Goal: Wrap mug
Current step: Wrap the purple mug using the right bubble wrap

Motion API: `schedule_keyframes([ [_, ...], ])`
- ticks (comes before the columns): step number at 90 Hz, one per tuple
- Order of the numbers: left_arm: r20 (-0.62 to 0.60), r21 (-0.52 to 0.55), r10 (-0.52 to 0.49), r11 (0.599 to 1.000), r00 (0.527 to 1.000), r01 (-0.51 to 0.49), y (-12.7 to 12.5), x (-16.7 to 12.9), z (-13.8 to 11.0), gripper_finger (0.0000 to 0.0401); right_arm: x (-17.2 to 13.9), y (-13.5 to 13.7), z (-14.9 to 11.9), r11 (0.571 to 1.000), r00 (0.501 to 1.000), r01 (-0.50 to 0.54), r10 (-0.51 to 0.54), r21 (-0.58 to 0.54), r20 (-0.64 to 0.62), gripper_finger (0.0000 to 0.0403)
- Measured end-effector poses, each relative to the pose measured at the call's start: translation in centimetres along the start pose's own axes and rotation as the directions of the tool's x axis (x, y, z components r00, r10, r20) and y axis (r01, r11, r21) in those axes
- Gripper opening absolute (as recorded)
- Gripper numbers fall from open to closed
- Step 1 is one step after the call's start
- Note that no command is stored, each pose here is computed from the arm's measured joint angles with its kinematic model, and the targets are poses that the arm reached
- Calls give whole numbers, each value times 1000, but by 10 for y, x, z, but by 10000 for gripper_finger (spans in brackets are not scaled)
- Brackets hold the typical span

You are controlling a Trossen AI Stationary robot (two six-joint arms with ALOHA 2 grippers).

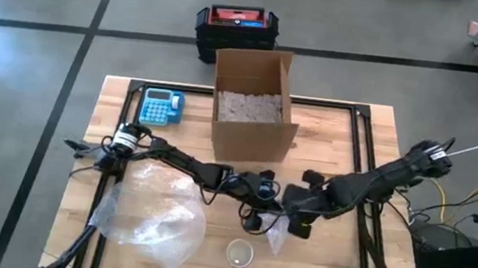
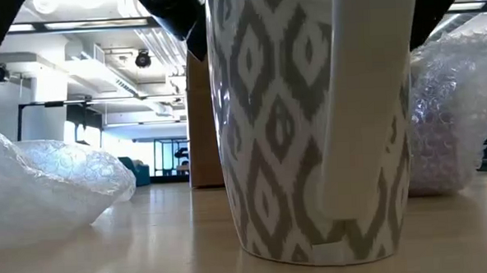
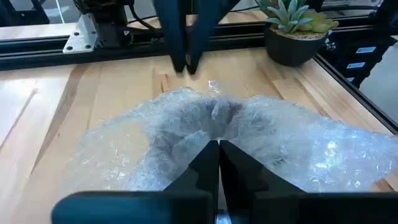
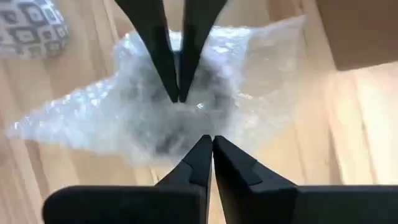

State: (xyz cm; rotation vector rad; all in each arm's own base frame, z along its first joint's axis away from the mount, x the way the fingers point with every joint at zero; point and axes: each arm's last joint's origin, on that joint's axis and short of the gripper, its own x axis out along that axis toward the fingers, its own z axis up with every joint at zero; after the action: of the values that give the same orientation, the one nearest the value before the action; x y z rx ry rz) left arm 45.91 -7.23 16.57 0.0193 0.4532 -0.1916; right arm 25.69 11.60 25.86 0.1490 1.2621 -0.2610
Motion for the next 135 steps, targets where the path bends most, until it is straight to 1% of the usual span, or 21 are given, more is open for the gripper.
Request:
schedule_keyframes([
  [10,0,-1,-2,1000,1000,2,0,0,0,0,1,-6,-5,1000,1000,17,-17,16,7,2],
  [19,0,-1,-2,1000,1000,2,0,0,0,0,22,-2,-9,1000,999,31,-31,5,-25,2],
  [33,1,-3,-3,1000,1000,3,0,0,0,0,43,3,-10,998,999,49,-50,-31,-14,2],
  [36,1,-3,-2,1000,1000,2,0,0,0,0,46,4,-9,998,999,41,-41,-42,-3,2],
  [41,1,-3,-1,1000,1000,1,0,0,0,0,49,10,-6,999,1000,-3,4,-49,18,2],
  [46,2,-3,-3,1000,1000,3,0,0,0,0,57,12,-6,998,1000,0,1,-61,10,2],
  [55,2,-3,-3,1000,1000,3,0,0,0,0,56,14,-3,997,999,-30,32,-65,35,2],
  [62,3,-3,-2,1000,1000,3,0,0,0,0,67,14,-4,997,999,-36,37,-65,18,2],
  [74,8,-3,-3,1000,1000,3,0,0,1,0,89,16,-9,998,1000,-16,14,-69,-26,2],
  [80,15,-3,-3,1000,1000,3,0,-5,7,0,97,18,-10,998,999,0,-2,-66,-42,2],
  [88,22,-2,-3,1000,1000,3,-1,-15,17,0,100,19,-9,998,999,1,-4,-65,-40,2],
  [100,-13,20,4,1000,1000,-4,-2,-34,30,0,95,20,-6,997,999,-4,1,-75,-33,2],
  [106,-17,46,40,998,999,-39,-1,-46,39,0,88,20,-4,997,1000,-11,10,-78,-13,2],
  [113,-50,92,133,988,990,-128,1,-56,44,0,85,20,-2,997,1000,-12,11,-82,-2,2],
  [120,-107,145,252,961,962,-235,5,-59,40,0,84,20,-2,997,1000,-8,9,-83,4,2],
  [125,-143,174,319,940,937,-294,8,-59,35,0,84,20,-2,997,1000,-7,8,-81,5,2],
  [129,-159,181,351,929,923,-322,12,-56,30,0,85,20,-2,997,1000,-5,5,-77,5,2],
  [135,-163,171,355,929,921,-328,16,-52,25,0,85,20,-2,997,1000,-3,4,-72,7,2],
])
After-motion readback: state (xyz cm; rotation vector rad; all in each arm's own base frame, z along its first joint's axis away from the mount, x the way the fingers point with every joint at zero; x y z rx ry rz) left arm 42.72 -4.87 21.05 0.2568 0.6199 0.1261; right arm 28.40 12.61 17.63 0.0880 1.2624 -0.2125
